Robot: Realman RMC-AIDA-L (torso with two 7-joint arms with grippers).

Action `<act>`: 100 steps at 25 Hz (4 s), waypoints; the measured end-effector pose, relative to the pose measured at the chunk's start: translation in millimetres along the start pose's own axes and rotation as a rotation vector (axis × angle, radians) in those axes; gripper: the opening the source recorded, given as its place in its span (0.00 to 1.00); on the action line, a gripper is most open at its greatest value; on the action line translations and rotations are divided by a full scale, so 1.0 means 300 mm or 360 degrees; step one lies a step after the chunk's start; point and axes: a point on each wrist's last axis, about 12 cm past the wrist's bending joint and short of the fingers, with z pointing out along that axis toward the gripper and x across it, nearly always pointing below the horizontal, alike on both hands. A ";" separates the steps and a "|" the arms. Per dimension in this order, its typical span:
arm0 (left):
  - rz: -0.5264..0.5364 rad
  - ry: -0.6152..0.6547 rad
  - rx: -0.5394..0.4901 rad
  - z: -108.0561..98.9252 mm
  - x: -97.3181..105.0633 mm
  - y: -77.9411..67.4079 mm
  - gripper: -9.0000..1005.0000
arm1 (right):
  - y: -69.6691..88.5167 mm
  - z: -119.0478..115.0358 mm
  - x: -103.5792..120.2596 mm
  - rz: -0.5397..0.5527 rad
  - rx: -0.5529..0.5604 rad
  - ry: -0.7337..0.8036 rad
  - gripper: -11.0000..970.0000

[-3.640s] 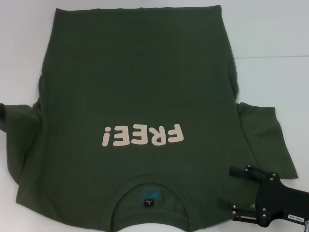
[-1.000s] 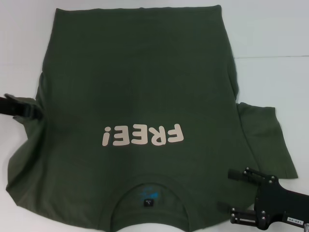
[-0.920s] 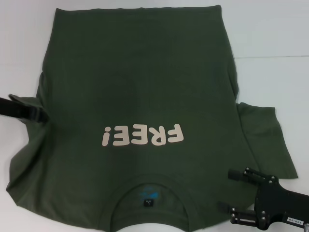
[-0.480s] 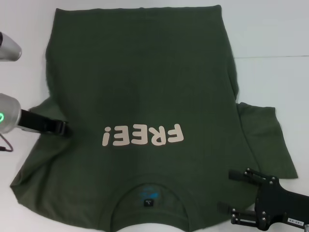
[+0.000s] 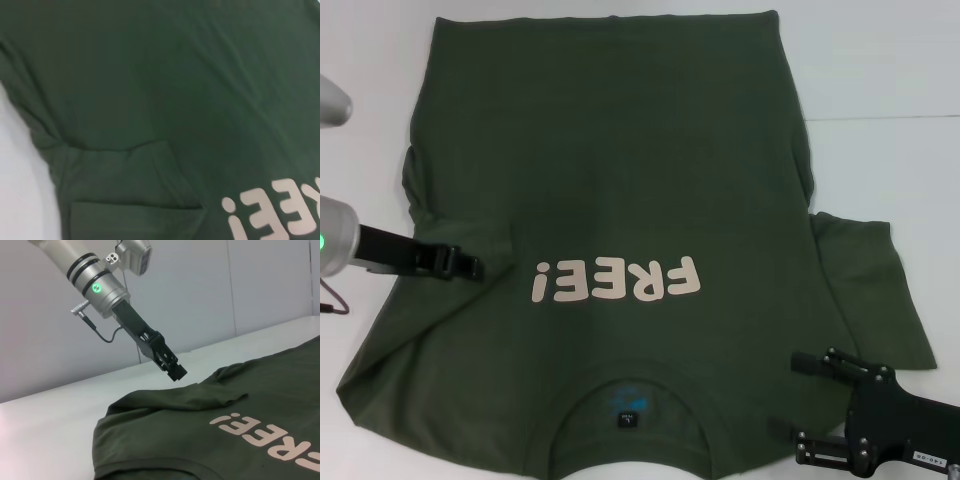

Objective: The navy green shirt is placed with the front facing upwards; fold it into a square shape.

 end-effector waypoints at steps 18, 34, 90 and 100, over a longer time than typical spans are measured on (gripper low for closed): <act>-0.0576 -0.0102 0.0558 -0.195 0.105 0.250 0.68 | -0.007 -0.005 -0.004 -0.0002 0.0010 0.0002 0.93; -0.0331 -0.0187 0.0368 -0.119 0.110 0.319 0.67 | -0.012 -0.001 -0.006 -0.0012 0.0011 0.0007 0.93; -0.0426 -0.0063 0.0246 0.005 0.142 0.274 0.67 | -0.012 0.003 -0.003 0.0002 0.0019 0.0012 0.93; -0.0406 0.0012 0.0370 0.019 0.128 0.226 0.67 | -0.013 0.005 -0.005 -0.0002 0.0018 0.0011 0.93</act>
